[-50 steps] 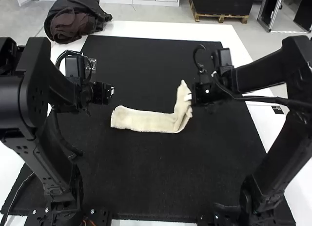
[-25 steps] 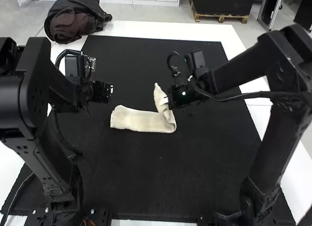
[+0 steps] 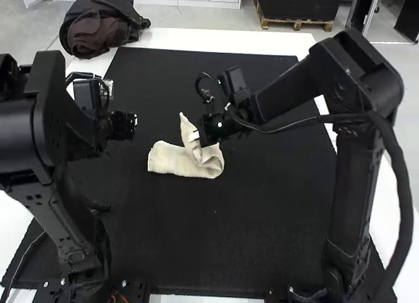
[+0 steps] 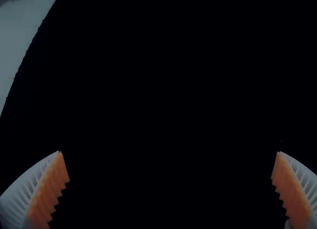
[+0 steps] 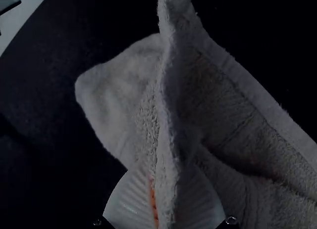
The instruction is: Fold the towel.
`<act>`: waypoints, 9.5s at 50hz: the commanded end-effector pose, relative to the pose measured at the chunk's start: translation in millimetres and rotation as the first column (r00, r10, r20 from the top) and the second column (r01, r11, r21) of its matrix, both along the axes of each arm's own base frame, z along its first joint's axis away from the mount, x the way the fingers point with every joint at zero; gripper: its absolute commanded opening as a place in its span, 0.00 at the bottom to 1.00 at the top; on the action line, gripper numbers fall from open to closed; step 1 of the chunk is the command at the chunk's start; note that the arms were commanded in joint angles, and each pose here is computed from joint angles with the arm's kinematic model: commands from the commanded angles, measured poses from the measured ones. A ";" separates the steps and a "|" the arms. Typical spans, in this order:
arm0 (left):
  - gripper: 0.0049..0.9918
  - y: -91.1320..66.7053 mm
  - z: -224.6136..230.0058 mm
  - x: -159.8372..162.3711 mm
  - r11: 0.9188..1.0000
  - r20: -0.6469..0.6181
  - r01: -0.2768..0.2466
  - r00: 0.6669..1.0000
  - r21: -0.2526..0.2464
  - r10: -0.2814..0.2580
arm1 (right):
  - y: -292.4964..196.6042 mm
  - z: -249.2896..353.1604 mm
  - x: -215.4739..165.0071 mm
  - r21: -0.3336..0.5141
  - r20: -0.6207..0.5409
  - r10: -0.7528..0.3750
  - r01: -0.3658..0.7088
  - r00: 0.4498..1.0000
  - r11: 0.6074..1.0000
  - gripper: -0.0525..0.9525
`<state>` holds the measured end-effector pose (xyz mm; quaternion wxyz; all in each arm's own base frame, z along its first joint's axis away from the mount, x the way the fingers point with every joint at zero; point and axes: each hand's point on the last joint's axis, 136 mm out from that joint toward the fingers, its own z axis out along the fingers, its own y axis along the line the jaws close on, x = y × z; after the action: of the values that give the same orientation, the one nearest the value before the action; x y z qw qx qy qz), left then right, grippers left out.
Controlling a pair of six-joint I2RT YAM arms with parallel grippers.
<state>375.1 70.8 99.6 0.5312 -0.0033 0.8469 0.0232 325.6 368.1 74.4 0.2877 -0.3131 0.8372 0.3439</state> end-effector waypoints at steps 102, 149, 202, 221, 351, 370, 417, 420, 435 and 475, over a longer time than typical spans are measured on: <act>0.96 18.3 6.7 -2.7 0.999 0.027 -0.025 0.999 0.033 0.024 | 36.8 9.3 8.3 0.156 0.004 0.002 -0.003 1.000 0.988 0.03; 0.97 19.5 8.5 -1.5 0.999 0.037 -0.034 0.999 0.027 0.033 | 43.6 -34.6 -10.4 0.091 -0.031 0.051 -0.048 0.998 0.995 0.03; 0.97 19.6 0.1 -2.1 0.999 0.015 -0.046 0.999 -0.006 0.046 | 81.7 -30.3 -26.5 0.126 -0.014 0.115 -0.112 0.993 0.986 0.03; 0.97 18.1 -5.1 -5.6 0.999 0.005 -0.050 0.999 -0.018 0.050 | 98.3 -35.2 -39.7 0.137 -0.033 0.141 -0.135 0.990 0.981 0.03; 0.96 17.7 9.9 -0.5 0.998 0.046 -0.051 0.998 -0.025 0.053 | 59.0 39.0 -6.4 0.373 0.128 0.073 -0.116 0.989 0.921 0.03; 0.96 0.4 61.5 18.1 1.000 0.128 0.000 0.992 -0.026 0.003 | 5.1 167.5 16.1 0.460 0.255 -0.076 -0.053 0.964 0.886 0.03; 0.96 -104.9 255.8 -69.7 0.970 0.551 0.242 0.813 -0.024 -0.189 | -255.9 348.6 -82.1 0.774 0.418 -0.582 0.062 0.697 0.630 0.03; 0.96 -104.7 261.6 -82.4 0.969 0.575 0.247 0.795 -0.014 -0.194 | -260.5 352.7 -102.7 0.782 0.438 -0.589 0.035 0.678 0.622 0.03; 0.96 -108.8 284.1 -142.6 0.959 0.707 0.282 0.683 -0.020 -0.186 | -264.9 361.7 -199.9 0.789 0.543 -0.598 -0.114 0.590 0.604 0.03; 0.86 -81.9 256.7 -206.3 0.950 0.920 -0.135 0.319 0.281 -0.227 | -333.6 290.9 -149.6 0.745 0.636 -0.769 0.214 0.060 0.632 0.97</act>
<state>144.5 -20.6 399.2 0.9360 0.0939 0.3293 0.0812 153.9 40.2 398.4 0.8884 -0.0421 0.4069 0.2085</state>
